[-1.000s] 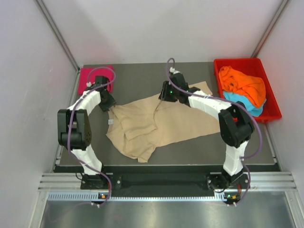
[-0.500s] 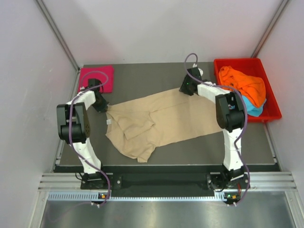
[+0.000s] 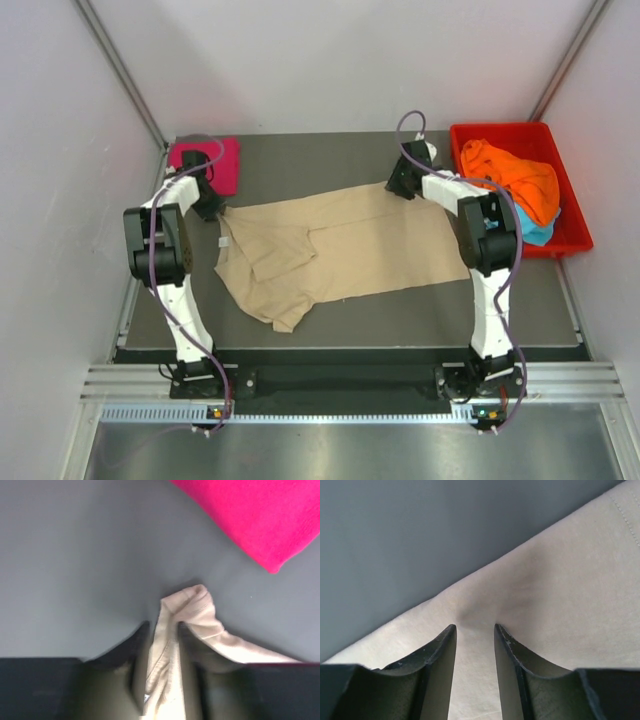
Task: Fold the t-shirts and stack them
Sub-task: Fold the tshirt
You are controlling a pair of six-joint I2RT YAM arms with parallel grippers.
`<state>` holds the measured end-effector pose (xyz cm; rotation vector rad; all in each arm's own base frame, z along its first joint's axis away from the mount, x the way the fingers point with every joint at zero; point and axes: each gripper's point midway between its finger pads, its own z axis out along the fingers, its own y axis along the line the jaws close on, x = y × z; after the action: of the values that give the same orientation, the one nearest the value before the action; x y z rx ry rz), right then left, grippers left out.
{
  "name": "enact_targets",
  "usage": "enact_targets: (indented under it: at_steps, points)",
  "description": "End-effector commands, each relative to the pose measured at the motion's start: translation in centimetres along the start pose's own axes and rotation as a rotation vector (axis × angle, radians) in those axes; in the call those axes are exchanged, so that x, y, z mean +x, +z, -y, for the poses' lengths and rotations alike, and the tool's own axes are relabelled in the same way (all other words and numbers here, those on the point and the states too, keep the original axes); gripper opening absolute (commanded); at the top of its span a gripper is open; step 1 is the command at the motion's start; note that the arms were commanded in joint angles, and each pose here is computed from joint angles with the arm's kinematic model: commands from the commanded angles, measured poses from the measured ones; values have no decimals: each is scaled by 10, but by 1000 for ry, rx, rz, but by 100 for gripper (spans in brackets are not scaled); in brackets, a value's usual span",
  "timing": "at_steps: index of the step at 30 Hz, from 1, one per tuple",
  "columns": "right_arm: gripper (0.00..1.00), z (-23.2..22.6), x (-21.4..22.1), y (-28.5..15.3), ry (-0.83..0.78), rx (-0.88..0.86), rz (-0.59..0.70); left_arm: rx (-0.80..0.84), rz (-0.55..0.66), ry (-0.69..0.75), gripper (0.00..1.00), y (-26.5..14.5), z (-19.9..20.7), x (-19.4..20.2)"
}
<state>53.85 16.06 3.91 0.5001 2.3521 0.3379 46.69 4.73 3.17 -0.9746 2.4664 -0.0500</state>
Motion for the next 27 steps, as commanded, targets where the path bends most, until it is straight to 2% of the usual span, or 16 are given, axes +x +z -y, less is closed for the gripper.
enact_targets:
  at_steps: [1,2,4,5,6,8,9,11,12,13,15,17,20,27]
  points:
    - [38,-15,-24,-17,-45,-45,40,-62,122,7,37,-29,-11,-42]
    - [39,-21,-30,-31,-58,-67,51,-66,138,8,41,-39,-12,-44]
    - [40,-28,-31,-48,-69,-99,47,-51,195,6,44,-69,-13,-52]
    - [41,-29,-34,-64,-72,-114,55,-41,199,9,53,-79,-14,-50]
    - [42,-30,-34,-72,-74,-124,56,-16,218,15,55,-98,-13,-52]
    - [45,-29,-33,-95,-82,-140,58,13,143,51,57,-112,-15,-27]
    - [46,-33,-26,-104,-89,-174,33,49,150,75,57,-129,-12,-22]
    - [51,-27,-18,-124,-95,-183,25,68,71,120,57,-135,-14,14]
    - [53,-25,-15,-131,-94,-189,25,99,75,119,56,-151,-13,23]
    - [54,-22,-12,-136,-93,-188,22,96,22,128,54,-147,-22,49]
    - [64,-16,-3,-153,-92,-202,20,135,8,141,53,-166,-17,78]
    - [72,-9,6,-166,-100,-204,11,139,-63,195,52,-169,-20,125]
    - [74,1,16,-181,-112,-199,10,155,-110,222,50,-186,-27,174]
    - [75,11,32,-192,-114,-216,1,217,-157,214,44,-209,-53,238]
